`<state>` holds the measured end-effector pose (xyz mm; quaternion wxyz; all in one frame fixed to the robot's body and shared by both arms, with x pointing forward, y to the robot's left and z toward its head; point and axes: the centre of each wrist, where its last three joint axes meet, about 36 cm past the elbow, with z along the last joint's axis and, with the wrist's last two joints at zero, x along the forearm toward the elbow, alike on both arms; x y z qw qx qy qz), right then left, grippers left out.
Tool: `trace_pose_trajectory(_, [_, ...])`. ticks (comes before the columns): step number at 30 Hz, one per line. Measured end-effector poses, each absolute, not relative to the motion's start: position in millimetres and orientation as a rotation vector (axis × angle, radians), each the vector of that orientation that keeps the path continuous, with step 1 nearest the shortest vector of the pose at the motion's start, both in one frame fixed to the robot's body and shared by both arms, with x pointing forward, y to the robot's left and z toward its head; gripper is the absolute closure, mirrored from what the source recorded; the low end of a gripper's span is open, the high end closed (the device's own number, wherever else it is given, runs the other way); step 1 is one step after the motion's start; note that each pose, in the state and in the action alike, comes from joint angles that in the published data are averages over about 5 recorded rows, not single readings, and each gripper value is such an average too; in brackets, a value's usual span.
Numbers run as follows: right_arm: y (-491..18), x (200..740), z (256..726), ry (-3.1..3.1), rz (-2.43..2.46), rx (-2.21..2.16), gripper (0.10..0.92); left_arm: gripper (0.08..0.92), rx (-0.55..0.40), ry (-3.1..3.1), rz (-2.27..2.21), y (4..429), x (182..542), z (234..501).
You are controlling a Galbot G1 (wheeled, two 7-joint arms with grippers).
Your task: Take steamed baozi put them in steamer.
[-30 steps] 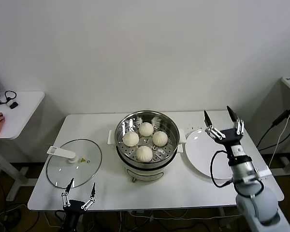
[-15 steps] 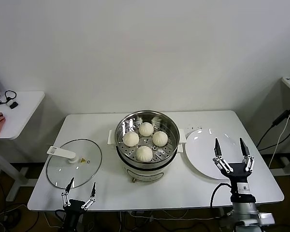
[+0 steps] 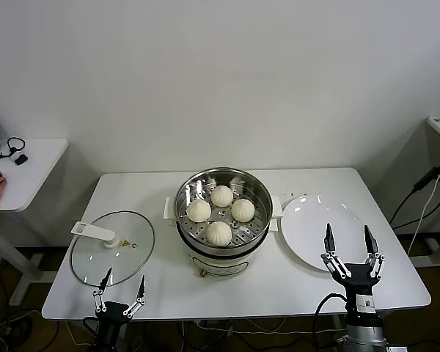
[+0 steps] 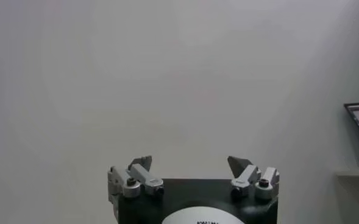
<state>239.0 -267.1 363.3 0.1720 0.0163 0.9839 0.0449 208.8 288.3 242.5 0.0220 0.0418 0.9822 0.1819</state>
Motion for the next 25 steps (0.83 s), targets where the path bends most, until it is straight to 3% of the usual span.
trace_pose_trajectory(25, [-256,233,357,2.796,0.147,0.061,0.2,0.177,0.139,3.049,0.562,288,211,240])
